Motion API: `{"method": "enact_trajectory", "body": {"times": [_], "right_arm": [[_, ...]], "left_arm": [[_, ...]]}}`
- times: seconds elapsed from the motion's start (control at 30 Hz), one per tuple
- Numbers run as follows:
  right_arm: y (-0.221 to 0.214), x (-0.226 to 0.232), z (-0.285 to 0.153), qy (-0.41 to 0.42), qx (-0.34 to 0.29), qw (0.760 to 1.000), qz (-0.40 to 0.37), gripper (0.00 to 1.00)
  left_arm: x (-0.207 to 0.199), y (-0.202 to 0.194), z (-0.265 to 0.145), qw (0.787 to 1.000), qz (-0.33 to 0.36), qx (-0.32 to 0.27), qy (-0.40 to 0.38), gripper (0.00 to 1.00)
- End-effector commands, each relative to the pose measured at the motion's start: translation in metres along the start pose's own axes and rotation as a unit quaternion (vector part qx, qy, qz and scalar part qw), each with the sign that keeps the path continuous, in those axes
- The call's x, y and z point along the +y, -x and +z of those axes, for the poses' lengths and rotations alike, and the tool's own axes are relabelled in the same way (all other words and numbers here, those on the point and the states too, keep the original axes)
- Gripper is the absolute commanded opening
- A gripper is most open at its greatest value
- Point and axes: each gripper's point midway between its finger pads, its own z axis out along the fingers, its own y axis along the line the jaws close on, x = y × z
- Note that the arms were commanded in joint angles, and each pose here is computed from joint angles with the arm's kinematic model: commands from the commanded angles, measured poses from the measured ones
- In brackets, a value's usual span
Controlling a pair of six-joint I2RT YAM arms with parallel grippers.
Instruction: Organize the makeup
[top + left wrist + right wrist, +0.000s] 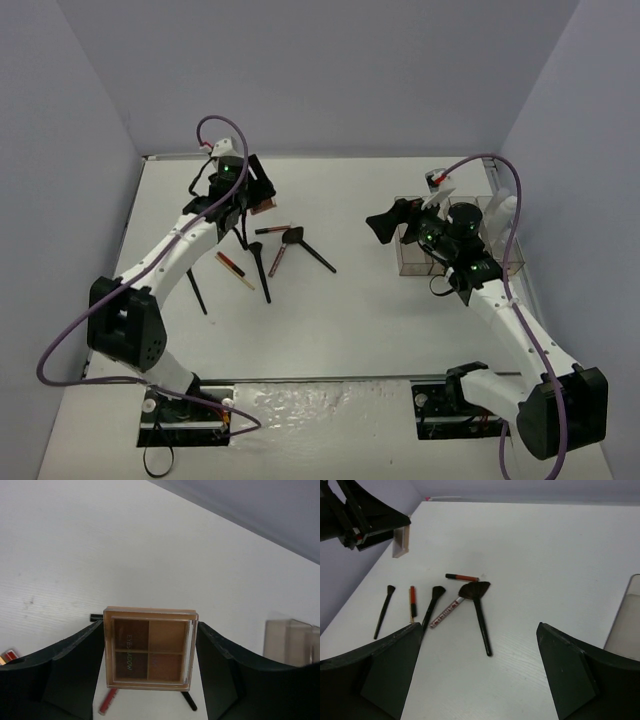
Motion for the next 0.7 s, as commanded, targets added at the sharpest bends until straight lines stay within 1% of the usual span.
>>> {"method": "enact_trajectory", "body": {"times": [0.0, 0.07, 0.1, 0.13, 0.2, 0.23, 0.3, 0.33, 0.4, 0.43, 0.57, 0.6, 0.67], "right_arm": [[0.04, 0.05, 0.008, 0.086, -0.066, 0.994, -0.014, 0.95], [0.043, 0.059, 0.011, 0.094, -0.062, 0.994, -0.016, 0.95], [0.043, 0.062, 0.013, 0.097, -0.056, 0.994, -0.016, 0.94], [0.043, 0.069, 0.016, 0.103, -0.048, 0.993, -0.015, 0.94], [0.041, 0.082, 0.023, 0.114, -0.026, 0.993, -0.009, 0.93], [0.037, 0.089, 0.027, 0.117, -0.009, 0.993, -0.003, 0.93], [0.031, 0.105, 0.031, 0.129, 0.019, 0.991, 0.005, 0.93], [0.026, 0.108, 0.033, 0.133, 0.032, 0.99, 0.011, 0.92], [0.024, 0.122, 0.034, 0.155, 0.046, 0.987, 0.022, 0.91], [0.024, 0.129, 0.034, 0.166, 0.051, 0.985, 0.024, 0.89], [0.015, 0.156, 0.033, 0.207, 0.086, 0.974, 0.032, 0.84], [0.011, 0.157, 0.033, 0.207, 0.096, 0.973, 0.035, 0.83], [0.005, 0.159, 0.034, 0.208, 0.109, 0.971, 0.042, 0.79]], "left_arm": [[-0.075, 0.014, -0.053, 0.984, -0.018, -0.027, -0.174, 0.19], [-0.085, 0.013, -0.069, 0.977, 0.008, -0.03, -0.213, 0.18], [-0.083, 0.006, -0.073, 0.973, 0.036, -0.028, -0.228, 0.18], [-0.086, 0.002, -0.082, 0.964, 0.071, -0.032, -0.254, 0.18], [-0.092, 0.002, -0.106, 0.94, 0.146, -0.059, -0.303, 0.18], [-0.091, -0.008, -0.117, 0.925, 0.19, -0.069, -0.323, 0.17], [-0.095, -0.013, -0.142, 0.895, 0.25, -0.098, -0.357, 0.12], [-0.097, -0.022, -0.15, 0.878, 0.286, -0.104, -0.369, 0.12], [-0.104, -0.034, -0.173, 0.841, 0.335, -0.119, -0.408, 0.12], [-0.107, -0.037, -0.183, 0.819, 0.362, -0.131, -0.425, 0.12], [-0.116, -0.053, -0.207, 0.767, 0.413, -0.151, -0.467, 0.12], [-0.118, -0.054, -0.212, 0.759, 0.418, -0.155, -0.475, 0.12], [-0.124, -0.058, -0.223, 0.736, 0.433, -0.163, -0.494, 0.12]]}}
